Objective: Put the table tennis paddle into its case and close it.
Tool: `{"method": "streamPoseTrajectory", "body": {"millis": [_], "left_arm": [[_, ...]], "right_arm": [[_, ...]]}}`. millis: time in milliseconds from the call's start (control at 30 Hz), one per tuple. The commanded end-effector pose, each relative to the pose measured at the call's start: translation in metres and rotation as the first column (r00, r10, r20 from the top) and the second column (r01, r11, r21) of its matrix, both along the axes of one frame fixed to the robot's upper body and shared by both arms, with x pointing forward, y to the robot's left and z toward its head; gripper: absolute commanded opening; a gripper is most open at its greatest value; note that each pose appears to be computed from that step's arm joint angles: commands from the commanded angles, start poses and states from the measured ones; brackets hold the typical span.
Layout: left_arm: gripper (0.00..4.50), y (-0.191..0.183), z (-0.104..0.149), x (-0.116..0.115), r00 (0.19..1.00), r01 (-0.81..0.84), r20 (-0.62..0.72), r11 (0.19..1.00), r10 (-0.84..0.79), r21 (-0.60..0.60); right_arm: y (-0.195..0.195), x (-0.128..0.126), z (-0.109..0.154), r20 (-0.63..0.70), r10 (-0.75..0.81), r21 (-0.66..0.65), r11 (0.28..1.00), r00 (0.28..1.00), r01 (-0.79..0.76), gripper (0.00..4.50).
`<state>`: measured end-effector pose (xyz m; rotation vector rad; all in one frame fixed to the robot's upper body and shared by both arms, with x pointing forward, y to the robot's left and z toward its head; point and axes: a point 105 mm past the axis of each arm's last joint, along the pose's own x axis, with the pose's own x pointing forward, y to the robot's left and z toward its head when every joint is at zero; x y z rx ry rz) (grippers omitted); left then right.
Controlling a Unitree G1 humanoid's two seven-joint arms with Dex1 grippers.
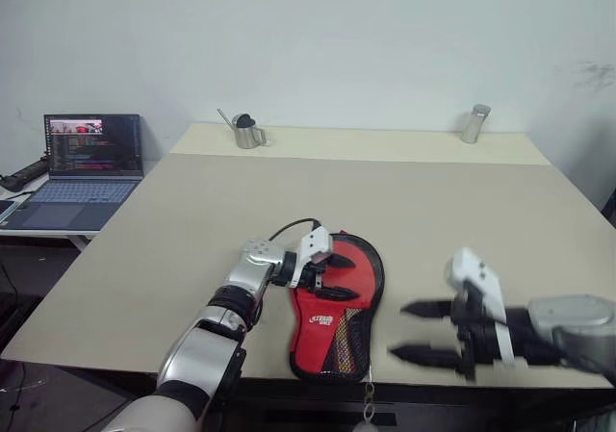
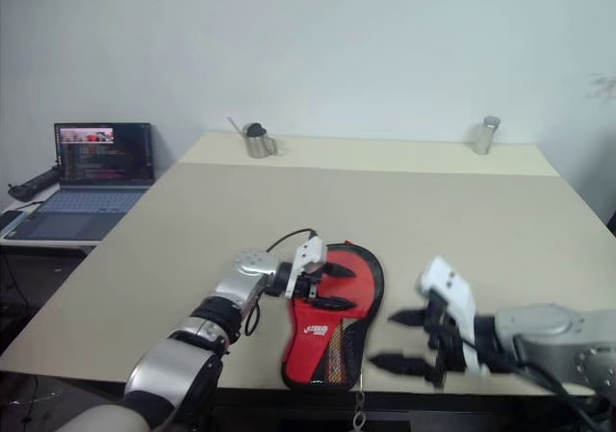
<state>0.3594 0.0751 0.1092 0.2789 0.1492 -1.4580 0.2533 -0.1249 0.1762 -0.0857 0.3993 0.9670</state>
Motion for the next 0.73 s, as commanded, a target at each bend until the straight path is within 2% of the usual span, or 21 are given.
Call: {"method": "streamPoseTrajectory", "body": {"millis": [33, 233, 333, 400, 567, 733], "left_arm": [[3.83, 0.022, 0.04, -0.014, 0.999, -0.012, 0.037, 0.996, 0.015, -0.084], [3.83, 0.07, 0.059, -0.04, 0.971, -0.233, 0.038, 0.967, 0.238, -0.103], [3.83, 0.094, 0.061, -0.042, 0.901, -0.418, 0.064, 0.898, 0.429, -0.138], [3.83, 0.096, 0.062, -0.04, 0.855, -0.501, 0.056, 0.85, 0.515, -0.166], [3.83, 0.101, 0.06, -0.046, 0.825, -0.547, 0.047, 0.818, 0.563, -0.179], [3.83, 0.1, 0.046, -0.045, 0.802, -0.584, 0.017, 0.791, 0.597, -0.183]], "right_arm": [[-0.016, 0.039, 0.01, 0.195, -0.12, 0.051, 0.992, 0.973, 0.113, 4.26], [-0.043, 0.08, 0.015, 0.263, -0.202, 0.154, 0.974, 0.943, 0.166, 4.26], [-0.059, 0.089, 0.017, 0.264, -0.23, 0.164, 0.968, 0.937, 0.192, 4.26], [-0.075, 0.092, 0.019, 0.252, -0.242, 0.164, 0.965, 0.937, 0.206, 4.26], [-0.09, 0.099, 0.02, 0.293, -0.268, 0.108, 0.963, 0.918, 0.247, 4.26], [-0.084, 0.1, 0.009, 0.261, -0.211, 0.034, 0.977, 0.942, 0.21, 4.26]]}}
